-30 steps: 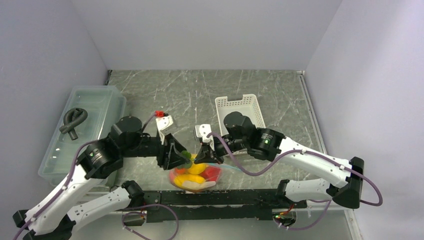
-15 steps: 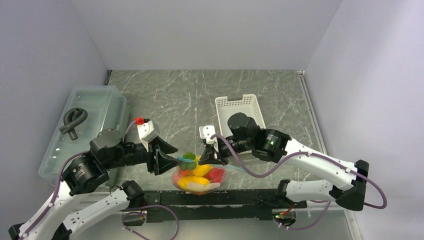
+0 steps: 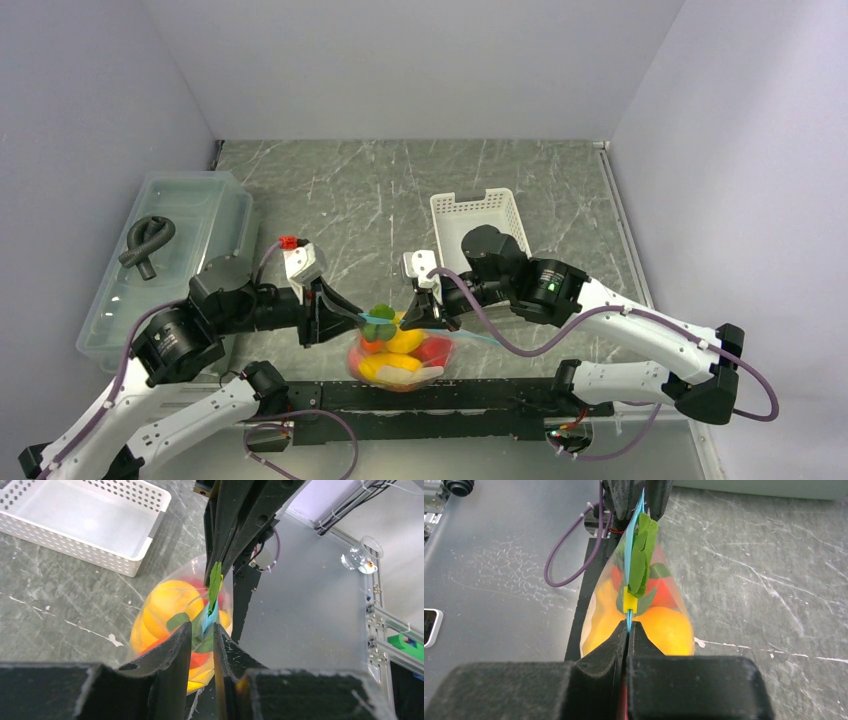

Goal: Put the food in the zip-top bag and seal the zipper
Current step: Zip the zipper food storage bag at the center of the board.

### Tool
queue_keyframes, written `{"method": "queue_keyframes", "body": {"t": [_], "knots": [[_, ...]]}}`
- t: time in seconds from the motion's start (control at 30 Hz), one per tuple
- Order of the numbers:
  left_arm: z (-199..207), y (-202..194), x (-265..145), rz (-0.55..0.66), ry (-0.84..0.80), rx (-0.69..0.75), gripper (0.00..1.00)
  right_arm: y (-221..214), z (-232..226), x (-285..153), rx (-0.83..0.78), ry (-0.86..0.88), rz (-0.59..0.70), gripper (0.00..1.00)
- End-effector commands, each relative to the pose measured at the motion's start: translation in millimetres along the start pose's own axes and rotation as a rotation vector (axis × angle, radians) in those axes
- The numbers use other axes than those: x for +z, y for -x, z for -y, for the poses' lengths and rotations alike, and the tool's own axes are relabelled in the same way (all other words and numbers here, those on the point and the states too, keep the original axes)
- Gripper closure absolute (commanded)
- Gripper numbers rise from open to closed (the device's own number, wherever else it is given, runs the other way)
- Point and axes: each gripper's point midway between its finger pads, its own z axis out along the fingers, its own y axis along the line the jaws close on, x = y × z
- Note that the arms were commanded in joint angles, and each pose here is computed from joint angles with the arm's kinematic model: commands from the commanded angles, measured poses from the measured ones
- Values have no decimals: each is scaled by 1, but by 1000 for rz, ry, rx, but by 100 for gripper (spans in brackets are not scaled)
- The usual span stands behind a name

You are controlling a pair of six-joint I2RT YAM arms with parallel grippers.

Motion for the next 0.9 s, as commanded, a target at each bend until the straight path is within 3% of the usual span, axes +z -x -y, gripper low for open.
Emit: {"method": "queue_keyframes", "body": {"t": [0.0, 0.17, 0.33, 0.47, 0.7, 0.87], "knots": [[13, 9, 5, 20, -89, 23, 73, 44, 0, -10, -70, -16, 113, 100], [17, 2, 12, -25, -135, 14, 77, 46, 1, -10, -68, -17, 113, 100], [19, -1, 13, -36, -160, 20, 98, 47, 2, -11, -66, -25, 111, 100], [20, 0, 12, -39, -163, 26, 100, 47, 4, -12, -62, -39, 110, 100], [23, 5, 10, -28, -169, 34, 100, 58, 0, -13, -68, -23, 163, 68], [22, 4, 12, -34, -168, 33, 100, 66, -3, -12, -71, 0, 185, 62]]}}
